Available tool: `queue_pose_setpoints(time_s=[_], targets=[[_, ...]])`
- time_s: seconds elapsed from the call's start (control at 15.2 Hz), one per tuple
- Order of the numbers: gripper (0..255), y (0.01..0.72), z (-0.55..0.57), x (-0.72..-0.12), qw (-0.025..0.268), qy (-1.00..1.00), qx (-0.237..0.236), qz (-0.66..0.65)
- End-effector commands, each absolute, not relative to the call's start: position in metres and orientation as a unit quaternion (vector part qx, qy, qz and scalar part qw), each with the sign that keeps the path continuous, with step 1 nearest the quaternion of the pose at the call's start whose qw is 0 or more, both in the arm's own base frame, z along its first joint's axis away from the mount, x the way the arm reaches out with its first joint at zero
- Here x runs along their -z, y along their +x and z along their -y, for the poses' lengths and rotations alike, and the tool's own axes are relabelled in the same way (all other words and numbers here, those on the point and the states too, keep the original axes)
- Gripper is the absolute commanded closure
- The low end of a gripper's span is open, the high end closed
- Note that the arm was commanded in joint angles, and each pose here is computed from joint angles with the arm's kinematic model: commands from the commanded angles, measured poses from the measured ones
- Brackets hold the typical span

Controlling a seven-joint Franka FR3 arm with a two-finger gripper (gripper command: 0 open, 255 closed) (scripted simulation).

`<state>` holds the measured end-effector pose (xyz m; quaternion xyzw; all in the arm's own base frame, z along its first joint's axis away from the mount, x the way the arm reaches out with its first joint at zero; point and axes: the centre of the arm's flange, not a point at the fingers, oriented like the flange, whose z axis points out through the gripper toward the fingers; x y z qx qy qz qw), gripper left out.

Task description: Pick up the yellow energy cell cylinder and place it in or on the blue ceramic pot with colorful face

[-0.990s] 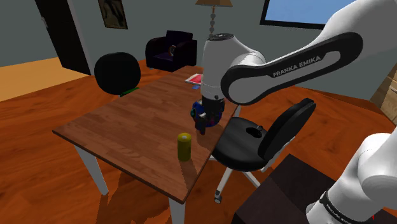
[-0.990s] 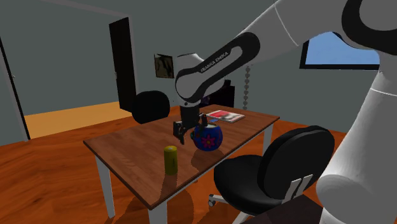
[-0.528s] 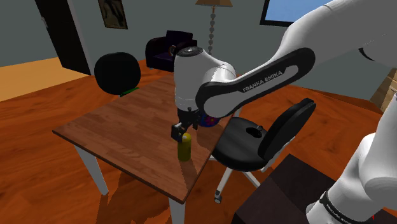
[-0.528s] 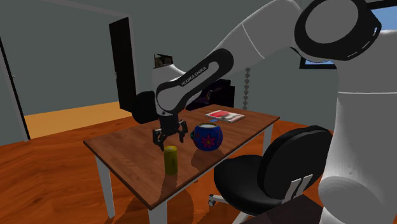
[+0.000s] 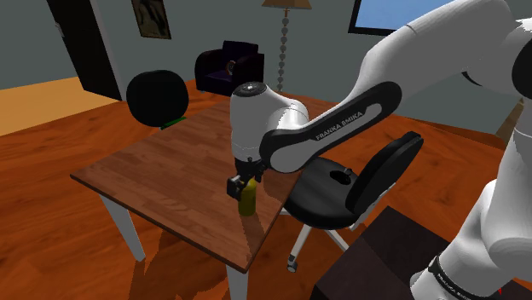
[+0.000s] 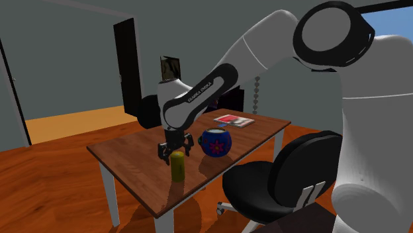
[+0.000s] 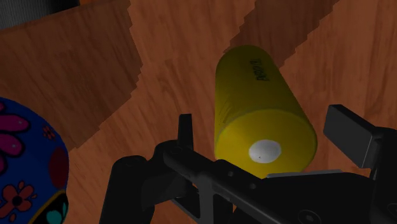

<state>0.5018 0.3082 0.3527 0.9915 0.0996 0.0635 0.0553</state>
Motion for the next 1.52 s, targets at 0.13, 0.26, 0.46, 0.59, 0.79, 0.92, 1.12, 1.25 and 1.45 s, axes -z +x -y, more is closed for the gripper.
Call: queue_pose_setpoints(time_s=[0.13, 0.26, 0.46, 0.59, 0.79, 0.92, 1.12, 1.25, 1.45], targets=[[0, 0.503, -0.307, -0.349, 0.055, 0.991, -0.064, -0.1], [0, 0.503, -0.307, -0.349, 0.055, 0.991, -0.064, -0.1], [255, 0.503, -0.307, -0.349, 0.055, 0.991, -0.064, -0.1], [255, 0.503, -0.307, -0.349, 0.055, 0.991, -0.064, -0.1], [255, 0.503, -0.307, -0.349, 0.055, 0.991, -0.064, -0.1], [255, 0.503, -0.307, -0.349, 0.055, 0.991, -0.064, -0.1], [255, 0.503, -0.307, -0.354, 0.055, 0.991, -0.064, -0.1], [255, 0.503, -0.307, -0.365, 0.055, 0.991, -0.064, -0.1], [255, 0.503, -0.307, -0.38, 0.055, 0.991, -0.064, -0.1]])
